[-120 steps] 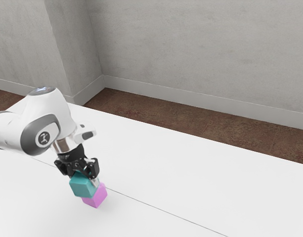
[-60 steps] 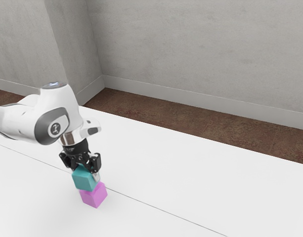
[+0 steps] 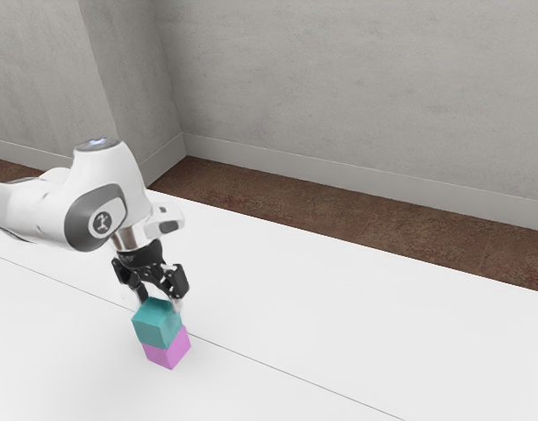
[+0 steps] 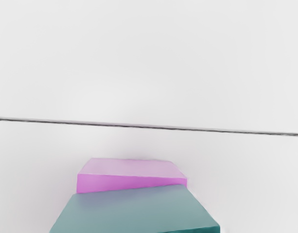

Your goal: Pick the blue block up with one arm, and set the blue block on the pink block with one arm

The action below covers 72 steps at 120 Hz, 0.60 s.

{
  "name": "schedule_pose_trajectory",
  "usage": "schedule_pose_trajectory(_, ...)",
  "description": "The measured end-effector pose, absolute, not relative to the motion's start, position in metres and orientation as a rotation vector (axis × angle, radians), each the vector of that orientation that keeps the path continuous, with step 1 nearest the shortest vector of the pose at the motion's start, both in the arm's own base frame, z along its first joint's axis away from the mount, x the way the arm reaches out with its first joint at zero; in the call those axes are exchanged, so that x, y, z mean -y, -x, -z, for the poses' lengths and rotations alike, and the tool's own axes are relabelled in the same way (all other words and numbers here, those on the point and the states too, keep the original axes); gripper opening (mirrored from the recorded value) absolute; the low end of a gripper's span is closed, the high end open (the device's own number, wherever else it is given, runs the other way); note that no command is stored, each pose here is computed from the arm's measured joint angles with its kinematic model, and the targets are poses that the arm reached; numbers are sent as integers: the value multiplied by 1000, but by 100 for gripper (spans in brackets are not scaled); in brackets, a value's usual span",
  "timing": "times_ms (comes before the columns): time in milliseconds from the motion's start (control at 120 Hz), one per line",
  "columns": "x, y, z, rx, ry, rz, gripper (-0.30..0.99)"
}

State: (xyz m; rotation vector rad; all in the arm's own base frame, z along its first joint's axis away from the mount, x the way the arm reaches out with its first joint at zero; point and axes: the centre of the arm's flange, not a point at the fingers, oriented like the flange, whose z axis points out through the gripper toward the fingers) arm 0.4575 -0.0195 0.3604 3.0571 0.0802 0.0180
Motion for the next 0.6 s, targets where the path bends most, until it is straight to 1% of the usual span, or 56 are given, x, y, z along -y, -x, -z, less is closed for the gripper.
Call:
schedule_pose_trajectory(133,16,-467,-405,-58,-3054,-141,64)
schedule_pose_trajectory(242,10,-492,-473,-45,-3039,-262,66)
schedule_pose_trajectory(325,-7,-502,-512,-64,-3026,-321,67)
schedule_pose_trajectory(467,-14,-502,-560,-16,-3040,-306,68)
schedule_pose_trajectory(600,-13,-492,-565,23,-3052,-207,69)
